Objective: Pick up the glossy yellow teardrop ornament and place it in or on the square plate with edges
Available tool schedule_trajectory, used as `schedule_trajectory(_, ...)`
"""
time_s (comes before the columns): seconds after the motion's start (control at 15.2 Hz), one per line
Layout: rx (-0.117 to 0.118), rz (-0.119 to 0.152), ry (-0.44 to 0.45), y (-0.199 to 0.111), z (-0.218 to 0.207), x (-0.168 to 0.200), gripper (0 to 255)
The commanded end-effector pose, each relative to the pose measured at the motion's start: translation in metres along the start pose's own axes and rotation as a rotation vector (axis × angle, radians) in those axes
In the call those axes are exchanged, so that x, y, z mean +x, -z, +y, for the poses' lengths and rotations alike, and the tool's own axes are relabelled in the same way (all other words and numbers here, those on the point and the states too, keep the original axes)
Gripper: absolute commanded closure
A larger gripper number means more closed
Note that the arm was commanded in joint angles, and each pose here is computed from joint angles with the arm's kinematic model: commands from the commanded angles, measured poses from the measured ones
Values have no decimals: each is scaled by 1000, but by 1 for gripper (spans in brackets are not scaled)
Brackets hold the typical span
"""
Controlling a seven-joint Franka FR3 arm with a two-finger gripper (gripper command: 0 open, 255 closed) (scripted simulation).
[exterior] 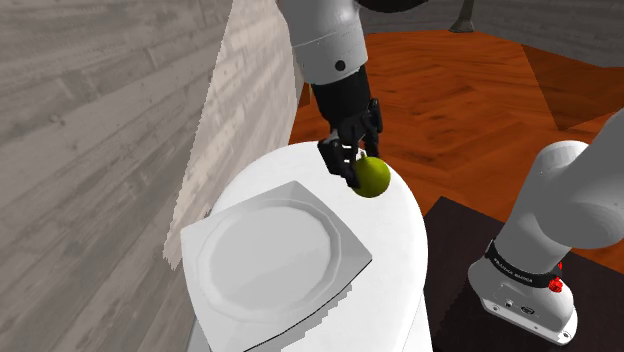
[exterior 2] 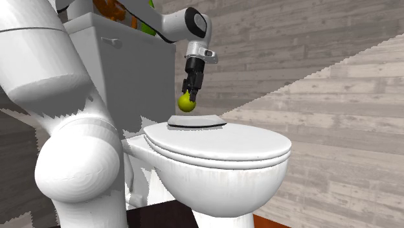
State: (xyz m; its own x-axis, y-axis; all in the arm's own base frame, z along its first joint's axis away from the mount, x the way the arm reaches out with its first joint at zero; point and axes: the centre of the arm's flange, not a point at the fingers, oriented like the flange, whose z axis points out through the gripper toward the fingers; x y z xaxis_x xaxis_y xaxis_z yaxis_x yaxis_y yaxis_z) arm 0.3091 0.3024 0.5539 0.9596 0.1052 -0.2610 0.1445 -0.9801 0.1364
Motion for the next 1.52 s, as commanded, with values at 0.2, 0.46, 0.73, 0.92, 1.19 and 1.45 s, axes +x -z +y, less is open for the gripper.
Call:
schedule_trajectory(0.2,2,0,-1,20,-55,34,255)
schedule_trajectory(0.46,2,0,-1,33,-99,61,255)
schedule_trajectory(0.73,2,0,-1,47,-148,92,255)
schedule_trajectory(0.92,2,0,-1,32,-150,96,255)
schedule_trajectory(1.19,2,0,-1,12,-153,102,255)
schedule_trajectory(1.45,2,0,-1,-8,-156,107,255)
